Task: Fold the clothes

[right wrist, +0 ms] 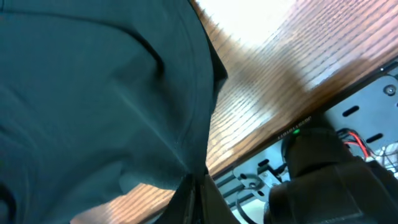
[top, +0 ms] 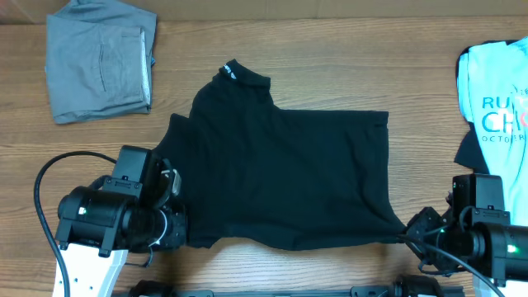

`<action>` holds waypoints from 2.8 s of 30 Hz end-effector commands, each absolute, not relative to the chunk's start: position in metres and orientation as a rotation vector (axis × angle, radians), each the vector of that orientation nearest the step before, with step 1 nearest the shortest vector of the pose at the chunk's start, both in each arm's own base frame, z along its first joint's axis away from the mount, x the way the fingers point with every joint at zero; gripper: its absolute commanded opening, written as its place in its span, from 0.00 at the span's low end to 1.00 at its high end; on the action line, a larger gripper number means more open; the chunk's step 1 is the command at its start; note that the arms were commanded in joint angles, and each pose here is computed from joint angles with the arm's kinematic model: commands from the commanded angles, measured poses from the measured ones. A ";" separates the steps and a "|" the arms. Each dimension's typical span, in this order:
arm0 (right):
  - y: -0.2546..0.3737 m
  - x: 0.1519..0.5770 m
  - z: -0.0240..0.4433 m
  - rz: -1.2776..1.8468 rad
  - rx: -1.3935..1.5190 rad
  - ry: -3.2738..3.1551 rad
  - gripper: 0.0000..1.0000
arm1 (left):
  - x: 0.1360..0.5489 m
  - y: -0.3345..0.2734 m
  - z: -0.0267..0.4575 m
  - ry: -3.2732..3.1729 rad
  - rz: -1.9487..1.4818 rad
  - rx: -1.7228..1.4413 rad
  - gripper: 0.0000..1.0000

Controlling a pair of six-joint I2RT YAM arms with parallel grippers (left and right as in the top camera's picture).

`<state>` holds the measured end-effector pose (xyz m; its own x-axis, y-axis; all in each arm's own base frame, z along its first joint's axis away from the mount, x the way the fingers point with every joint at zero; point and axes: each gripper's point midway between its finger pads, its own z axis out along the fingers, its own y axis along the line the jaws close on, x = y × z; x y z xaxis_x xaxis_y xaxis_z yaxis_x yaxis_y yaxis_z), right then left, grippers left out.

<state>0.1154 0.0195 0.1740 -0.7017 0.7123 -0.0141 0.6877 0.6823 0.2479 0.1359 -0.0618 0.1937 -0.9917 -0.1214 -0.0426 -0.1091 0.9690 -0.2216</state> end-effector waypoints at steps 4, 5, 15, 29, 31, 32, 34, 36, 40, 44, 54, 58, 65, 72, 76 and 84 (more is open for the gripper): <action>0.015 0.131 0.175 0.350 1.202 2.698 0.04 | 0.151 -0.067 0.194 2.992 -0.377 -0.212 0.04; 0.015 0.134 0.175 0.354 1.199 2.689 0.04 | 0.152 -0.067 0.192 2.993 -0.376 -0.212 0.04; 0.012 0.150 0.150 0.357 1.301 2.627 0.05 | 0.176 -0.051 0.149 2.993 -0.196 -0.378 0.04; 0.006 0.169 0.109 0.305 1.406 2.651 0.04 | 0.259 -0.065 0.119 2.875 -0.228 -0.449 0.04; 0.006 0.174 0.105 0.298 1.415 2.663 0.04 | 0.266 -0.066 0.112 2.879 -0.224 -0.450 0.04; 0.005 0.176 0.102 0.294 1.419 2.670 0.04 | 0.270 -0.066 0.109 2.878 -0.219 -0.450 0.04; 0.005 0.182 0.098 0.290 1.424 2.677 0.04 | 0.276 -0.063 0.103 2.875 -0.180 -0.455 0.04; 0.004 0.192 0.094 0.294 1.419 2.670 0.04 | 0.284 -0.055 0.097 2.859 -0.107 -0.463 0.04; 0.002 0.208 0.091 0.312 1.403 2.637 0.04 | 0.292 -0.047 0.094 2.832 -0.037 -0.478 0.04; 0.000 0.226 0.093 0.341 1.368 2.586 0.04 | 0.298 -0.040 0.095 2.799 -0.010 -0.502 0.04; -0.011 0.236 0.094 0.284 1.351 2.535 0.04 | 0.314 -0.028 0.100 2.718 0.053 -0.521 0.04; -0.011 0.236 0.088 0.270 1.364 2.558 0.04 | 0.321 -0.025 0.103 2.682 0.076 -0.525 0.04; -0.011 0.239 0.070 0.248 1.388 2.596 0.04 | 0.327 -0.026 0.105 2.654 0.063 -0.523 0.06; -0.010 0.251 0.074 0.276 1.305 2.597 0.34 | 0.334 -0.028 0.110 2.649 0.067 -0.417 0.91; -0.009 0.255 0.091 0.277 1.201 2.641 0.97 | 0.334 -0.029 0.128 2.665 0.073 -0.380 1.00; 0.016 0.264 0.142 0.473 0.972 2.712 1.00 | 0.295 -0.079 0.140 2.890 -0.292 -0.316 0.96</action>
